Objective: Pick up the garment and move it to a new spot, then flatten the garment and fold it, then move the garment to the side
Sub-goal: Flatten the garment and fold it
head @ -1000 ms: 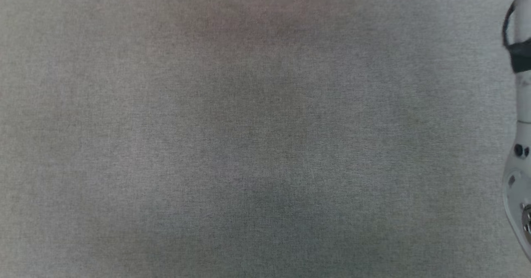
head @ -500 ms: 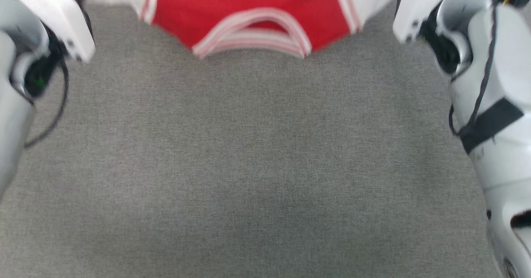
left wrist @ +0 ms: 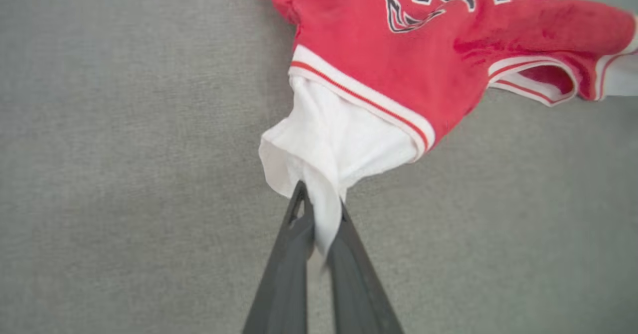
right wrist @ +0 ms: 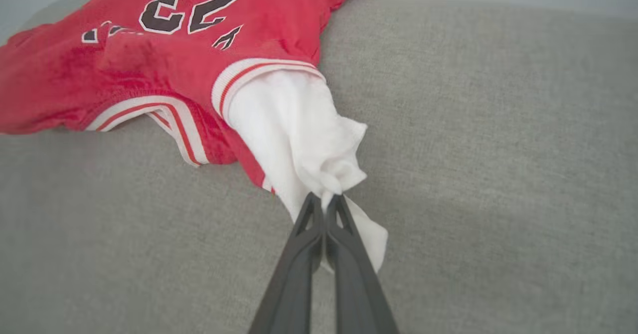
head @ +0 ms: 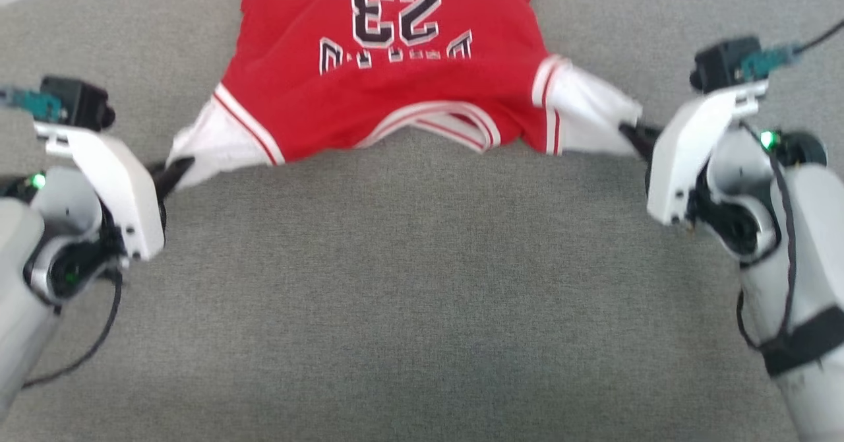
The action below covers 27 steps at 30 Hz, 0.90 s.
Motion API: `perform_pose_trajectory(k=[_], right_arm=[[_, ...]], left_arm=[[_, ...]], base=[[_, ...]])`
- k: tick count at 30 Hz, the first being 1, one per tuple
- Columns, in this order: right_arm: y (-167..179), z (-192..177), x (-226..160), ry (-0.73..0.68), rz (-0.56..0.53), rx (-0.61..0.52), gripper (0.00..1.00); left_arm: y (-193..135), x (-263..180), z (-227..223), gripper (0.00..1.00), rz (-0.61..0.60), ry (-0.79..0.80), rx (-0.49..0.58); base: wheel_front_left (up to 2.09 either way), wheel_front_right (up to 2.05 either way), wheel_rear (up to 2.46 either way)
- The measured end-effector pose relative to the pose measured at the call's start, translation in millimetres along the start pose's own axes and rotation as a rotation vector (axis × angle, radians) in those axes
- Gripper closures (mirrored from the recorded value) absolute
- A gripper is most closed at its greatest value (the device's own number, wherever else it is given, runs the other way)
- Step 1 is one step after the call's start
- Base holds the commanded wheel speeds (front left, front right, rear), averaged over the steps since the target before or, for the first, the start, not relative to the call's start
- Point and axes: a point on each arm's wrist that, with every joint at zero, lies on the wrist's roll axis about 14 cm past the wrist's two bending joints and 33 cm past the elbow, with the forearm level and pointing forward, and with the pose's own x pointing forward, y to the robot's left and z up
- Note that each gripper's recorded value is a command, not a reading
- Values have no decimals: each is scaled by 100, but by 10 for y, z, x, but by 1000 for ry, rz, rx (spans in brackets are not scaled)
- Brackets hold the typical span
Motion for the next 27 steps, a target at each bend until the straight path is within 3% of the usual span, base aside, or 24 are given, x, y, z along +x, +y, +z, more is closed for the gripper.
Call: perform_pose_trajectory(k=[13, 27], right_arm=[[273, -729, -780, 274, 81, 16, 100], [575, -1573, -1514, 580, 162, 44, 100]], left_arm=[[-310, -708, -656, 100, -8, 130, -62], [-487, -1279, -1595, 100, 44, 364, -213]], base=[[0, 0, 0], [0, 0, 0]])
